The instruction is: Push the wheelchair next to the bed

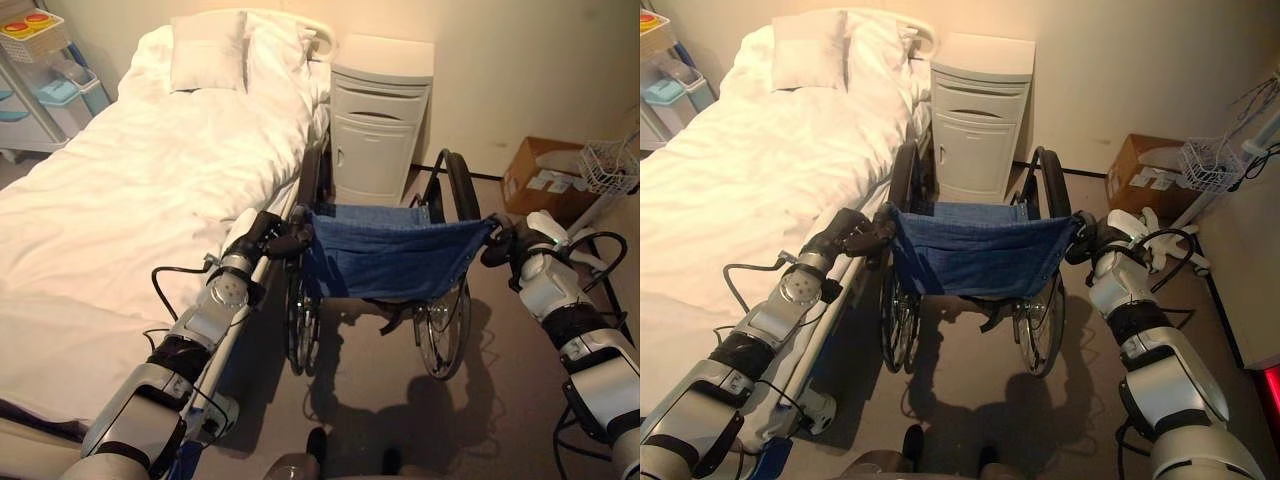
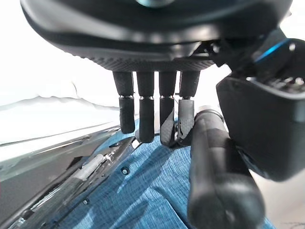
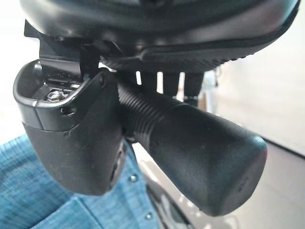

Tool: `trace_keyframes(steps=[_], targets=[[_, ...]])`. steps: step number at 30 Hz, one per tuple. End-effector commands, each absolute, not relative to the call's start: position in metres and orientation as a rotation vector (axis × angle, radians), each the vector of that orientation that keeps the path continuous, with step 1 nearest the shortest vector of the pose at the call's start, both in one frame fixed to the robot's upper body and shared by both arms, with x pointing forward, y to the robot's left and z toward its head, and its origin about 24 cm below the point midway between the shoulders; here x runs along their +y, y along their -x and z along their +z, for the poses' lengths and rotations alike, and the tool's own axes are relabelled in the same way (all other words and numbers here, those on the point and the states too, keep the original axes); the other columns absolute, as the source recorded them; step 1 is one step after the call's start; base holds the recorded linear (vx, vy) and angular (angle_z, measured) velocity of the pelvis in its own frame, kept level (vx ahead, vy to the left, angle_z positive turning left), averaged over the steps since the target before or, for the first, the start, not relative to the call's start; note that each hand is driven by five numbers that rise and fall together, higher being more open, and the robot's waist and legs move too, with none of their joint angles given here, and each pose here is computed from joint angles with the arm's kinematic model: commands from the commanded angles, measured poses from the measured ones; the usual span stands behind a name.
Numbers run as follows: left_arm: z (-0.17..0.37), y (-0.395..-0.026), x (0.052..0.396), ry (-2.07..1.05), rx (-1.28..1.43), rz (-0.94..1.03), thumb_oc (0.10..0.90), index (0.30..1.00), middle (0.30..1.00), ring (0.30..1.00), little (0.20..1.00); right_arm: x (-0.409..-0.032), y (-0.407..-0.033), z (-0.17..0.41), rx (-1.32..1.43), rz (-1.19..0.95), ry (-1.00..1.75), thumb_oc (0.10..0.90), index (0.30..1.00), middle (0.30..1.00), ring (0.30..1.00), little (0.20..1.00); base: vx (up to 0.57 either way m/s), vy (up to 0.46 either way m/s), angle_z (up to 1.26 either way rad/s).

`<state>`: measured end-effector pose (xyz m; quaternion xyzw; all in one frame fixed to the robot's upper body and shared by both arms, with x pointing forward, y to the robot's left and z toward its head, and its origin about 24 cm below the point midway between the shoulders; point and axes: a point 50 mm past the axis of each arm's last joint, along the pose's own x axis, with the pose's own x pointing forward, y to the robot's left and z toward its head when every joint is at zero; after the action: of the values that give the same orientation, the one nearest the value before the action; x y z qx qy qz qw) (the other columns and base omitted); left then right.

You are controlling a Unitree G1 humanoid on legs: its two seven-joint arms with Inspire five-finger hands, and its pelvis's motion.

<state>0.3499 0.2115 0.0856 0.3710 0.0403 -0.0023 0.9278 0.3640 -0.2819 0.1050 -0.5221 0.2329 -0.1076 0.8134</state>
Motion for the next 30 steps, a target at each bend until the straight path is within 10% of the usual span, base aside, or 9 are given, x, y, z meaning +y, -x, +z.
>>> trace_keyframes(steps=[1,30], targets=[[0.087,-0.354,0.235,-0.801,0.161,0.069,0.8,0.9,0.9,0.9,0.9,-0.233,-0.369,0.101,0.316,-0.014,0.957,0.8,0.9,0.9,0.9,0.9,-0.05,-0.036,-0.01],[0.13,-0.34,0.283,-0.073,0.01,0.0,0.8,0.9,0.9,0.9,0.9,-0.32,-0.341,0.265,-0.173,-0.376,0.825,0.8,0.9,0.9,0.9,0.9,-0.01,-0.007,-0.03]])
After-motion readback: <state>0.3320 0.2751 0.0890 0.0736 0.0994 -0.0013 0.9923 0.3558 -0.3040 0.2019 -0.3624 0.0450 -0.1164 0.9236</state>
